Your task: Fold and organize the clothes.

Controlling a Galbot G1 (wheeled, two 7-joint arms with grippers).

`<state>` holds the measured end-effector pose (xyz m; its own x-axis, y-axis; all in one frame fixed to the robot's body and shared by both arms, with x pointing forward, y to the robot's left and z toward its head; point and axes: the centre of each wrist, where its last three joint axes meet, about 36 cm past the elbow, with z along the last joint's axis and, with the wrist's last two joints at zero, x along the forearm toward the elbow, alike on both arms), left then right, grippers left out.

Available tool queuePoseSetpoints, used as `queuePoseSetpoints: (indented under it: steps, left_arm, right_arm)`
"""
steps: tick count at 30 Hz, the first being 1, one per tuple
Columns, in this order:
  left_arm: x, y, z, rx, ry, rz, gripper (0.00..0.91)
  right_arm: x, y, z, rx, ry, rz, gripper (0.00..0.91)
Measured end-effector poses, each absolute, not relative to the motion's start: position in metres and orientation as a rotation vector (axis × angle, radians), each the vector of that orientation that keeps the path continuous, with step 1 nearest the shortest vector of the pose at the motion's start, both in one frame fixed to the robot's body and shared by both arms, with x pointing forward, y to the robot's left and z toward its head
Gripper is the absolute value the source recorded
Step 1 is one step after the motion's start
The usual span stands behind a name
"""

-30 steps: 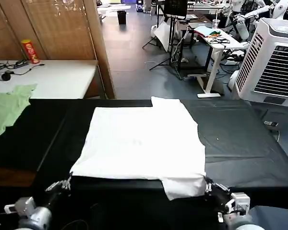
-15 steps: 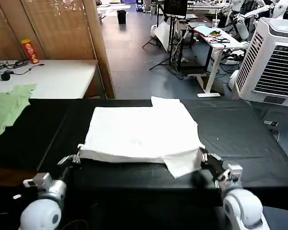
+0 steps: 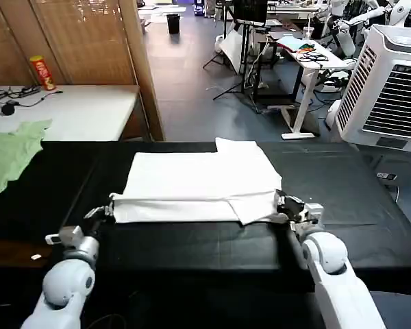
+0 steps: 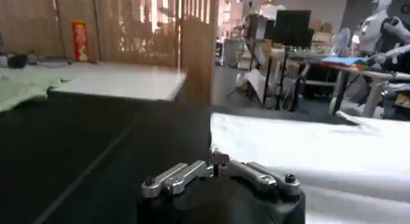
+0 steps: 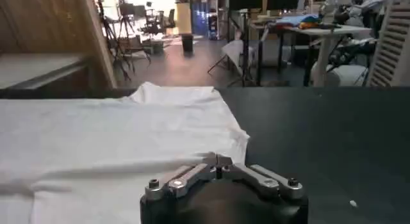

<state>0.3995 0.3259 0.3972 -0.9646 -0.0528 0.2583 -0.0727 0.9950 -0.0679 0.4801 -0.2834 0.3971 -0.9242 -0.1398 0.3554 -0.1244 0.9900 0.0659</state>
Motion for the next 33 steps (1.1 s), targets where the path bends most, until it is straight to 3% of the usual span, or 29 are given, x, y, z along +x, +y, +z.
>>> queuePoseSetpoints:
  steps: [11, 24, 29, 30, 33]
  left_arm:
    - [0.397, 0.334, 0.396, 0.111, -2.855, 0.085, 0.878]
    - [0.377, 0.333, 0.389, 0.093, -2.810, 0.130, 0.878]
    - [0.370, 0.330, 0.387, 0.044, -2.767, 0.218, 0.878]
    - [0.369, 0.331, 0.385, 0.042, -2.759, 0.223, 0.751]
    - [0.368, 0.333, 0.381, 0.047, -2.737, 0.255, 0.507]
  right_arm:
    - [0.419, -0.293, 0.430, 0.229, -2.766, -0.008, 0.878]
    - [0.377, -0.293, 0.420, 0.233, -2.723, 0.036, 0.878]
    - [0.378, -0.291, 0.414, 0.235, -2.709, 0.036, 0.722]
    - [0.378, -0.290, 0.412, 0.235, -2.706, 0.036, 0.702]
    - [0.380, -0.289, 0.407, 0.234, -2.696, 0.036, 0.556]
